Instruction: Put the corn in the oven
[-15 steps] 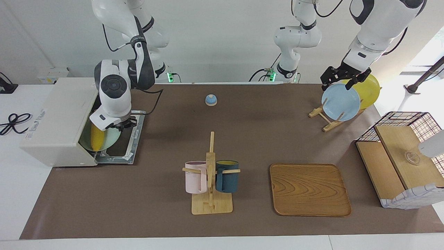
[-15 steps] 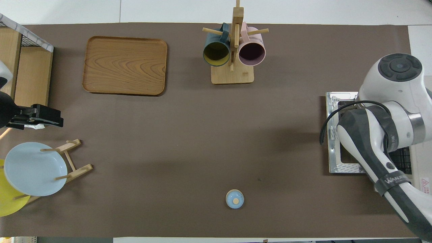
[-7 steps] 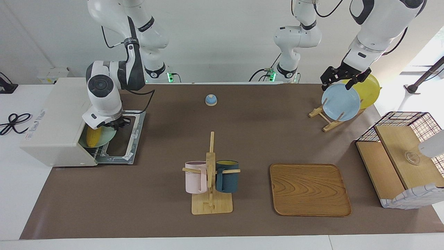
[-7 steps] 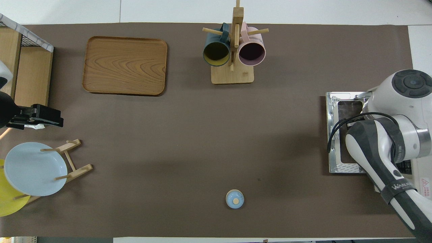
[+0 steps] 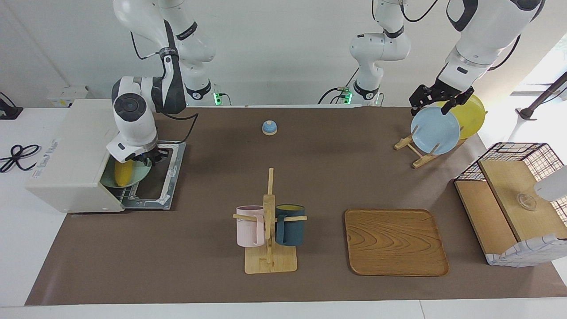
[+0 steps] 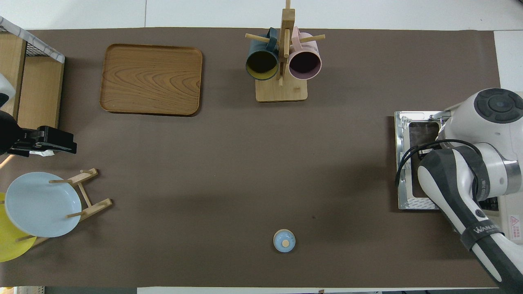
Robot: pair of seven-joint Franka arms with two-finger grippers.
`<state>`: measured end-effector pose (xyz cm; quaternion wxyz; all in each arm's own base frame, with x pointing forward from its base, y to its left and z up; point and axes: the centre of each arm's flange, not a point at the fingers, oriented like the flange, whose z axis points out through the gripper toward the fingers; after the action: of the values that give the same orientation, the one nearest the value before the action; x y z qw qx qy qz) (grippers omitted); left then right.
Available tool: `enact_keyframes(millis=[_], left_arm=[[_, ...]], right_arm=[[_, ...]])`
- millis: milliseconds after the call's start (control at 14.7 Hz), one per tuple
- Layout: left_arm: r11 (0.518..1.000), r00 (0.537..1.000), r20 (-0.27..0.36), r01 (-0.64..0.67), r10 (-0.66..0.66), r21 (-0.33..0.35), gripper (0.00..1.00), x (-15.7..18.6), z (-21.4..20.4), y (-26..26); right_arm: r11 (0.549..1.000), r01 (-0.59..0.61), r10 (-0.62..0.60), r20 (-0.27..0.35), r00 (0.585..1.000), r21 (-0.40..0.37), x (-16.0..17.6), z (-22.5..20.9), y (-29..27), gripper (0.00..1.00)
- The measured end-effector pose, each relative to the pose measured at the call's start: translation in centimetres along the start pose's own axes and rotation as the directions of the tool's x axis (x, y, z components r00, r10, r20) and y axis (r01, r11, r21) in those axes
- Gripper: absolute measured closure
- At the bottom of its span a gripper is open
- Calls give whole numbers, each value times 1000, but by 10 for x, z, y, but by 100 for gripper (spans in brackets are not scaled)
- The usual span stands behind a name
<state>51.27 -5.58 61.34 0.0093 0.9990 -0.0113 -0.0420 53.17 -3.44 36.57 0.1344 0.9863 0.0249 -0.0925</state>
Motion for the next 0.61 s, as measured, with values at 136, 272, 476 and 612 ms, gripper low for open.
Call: enact_keyframes(millis=[136,272,476,612], left_arm=[[1000,1000,0,0,0,0,0,0,0,0],[1000,1000,0,0,0,0,0,0,0,0],[1000,1000,0,0,0,0,0,0,0,0],[1000,1000,0,0,0,0,0,0,0,0]], right_arm=[[1000,-5,5,-1,1000,9,1,-5,-1,51],[1000,-8,8,2,1000,27,4,-20,-6,51],[999,2,-1,-29,1000,36,10,-45,-30,60],[999,-8,10,-50,999,34,11,-54,-60,85]])
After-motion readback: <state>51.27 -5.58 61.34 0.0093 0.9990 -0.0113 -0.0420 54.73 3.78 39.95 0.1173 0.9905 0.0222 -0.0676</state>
